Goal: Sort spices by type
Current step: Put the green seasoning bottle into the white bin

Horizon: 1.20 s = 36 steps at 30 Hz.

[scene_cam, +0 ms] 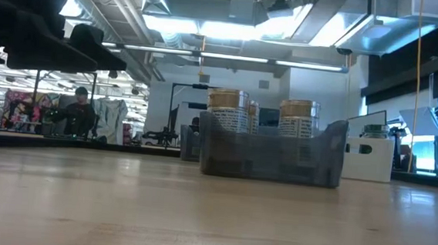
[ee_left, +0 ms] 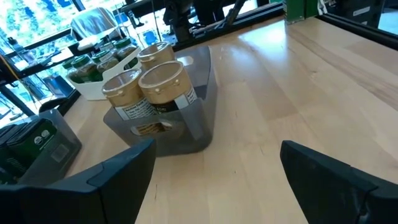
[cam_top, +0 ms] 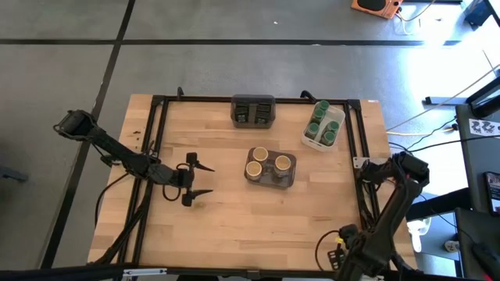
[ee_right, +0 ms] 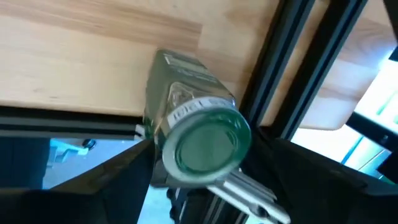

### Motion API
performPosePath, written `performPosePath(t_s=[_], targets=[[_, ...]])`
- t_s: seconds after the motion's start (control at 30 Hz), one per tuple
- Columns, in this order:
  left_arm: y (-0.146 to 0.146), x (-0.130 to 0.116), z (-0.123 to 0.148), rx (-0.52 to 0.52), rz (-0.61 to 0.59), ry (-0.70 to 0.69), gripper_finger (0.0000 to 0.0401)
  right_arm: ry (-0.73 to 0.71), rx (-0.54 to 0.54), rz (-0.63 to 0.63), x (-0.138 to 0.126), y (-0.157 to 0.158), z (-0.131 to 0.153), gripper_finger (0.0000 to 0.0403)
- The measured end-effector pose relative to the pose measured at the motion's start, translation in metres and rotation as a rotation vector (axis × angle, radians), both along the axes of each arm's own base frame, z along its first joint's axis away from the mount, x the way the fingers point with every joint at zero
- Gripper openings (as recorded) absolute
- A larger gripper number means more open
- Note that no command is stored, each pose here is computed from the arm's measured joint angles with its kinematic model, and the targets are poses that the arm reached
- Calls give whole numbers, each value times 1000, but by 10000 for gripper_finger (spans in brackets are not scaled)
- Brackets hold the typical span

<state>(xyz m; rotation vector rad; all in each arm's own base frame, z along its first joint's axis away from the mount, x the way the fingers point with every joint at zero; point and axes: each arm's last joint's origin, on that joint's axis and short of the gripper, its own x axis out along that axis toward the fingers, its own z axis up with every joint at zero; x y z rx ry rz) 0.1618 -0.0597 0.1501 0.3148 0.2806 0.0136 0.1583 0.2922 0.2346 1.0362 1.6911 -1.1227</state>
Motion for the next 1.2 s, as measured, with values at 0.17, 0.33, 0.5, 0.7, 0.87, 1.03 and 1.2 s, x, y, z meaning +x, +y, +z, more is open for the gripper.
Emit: performPosePath(t_s=[0.17,0.33,0.5,0.7,0.87,1.03,1.2], targets=[[0,0,0,0,0,1,343,-11,-37,26,3,3,-12,323],[0,0,0,0,0,1,343,-23,-16,24,4,3,-28,320],[0,0,0,0,0,2,343,-38,30,24,4,4,-42,278],[0,0,0,0,0,2,343,-36,3,32,2,1,-44,205],[0,0,0,0,0,2,343,-52,-16,70,3,-4,-42,204],[0,0,0,0,0,2,343,-151,-71,108,17,-19,-25,204],[0,0,0,-3,1,2,343,-279,-165,174,41,-46,-2,204]])
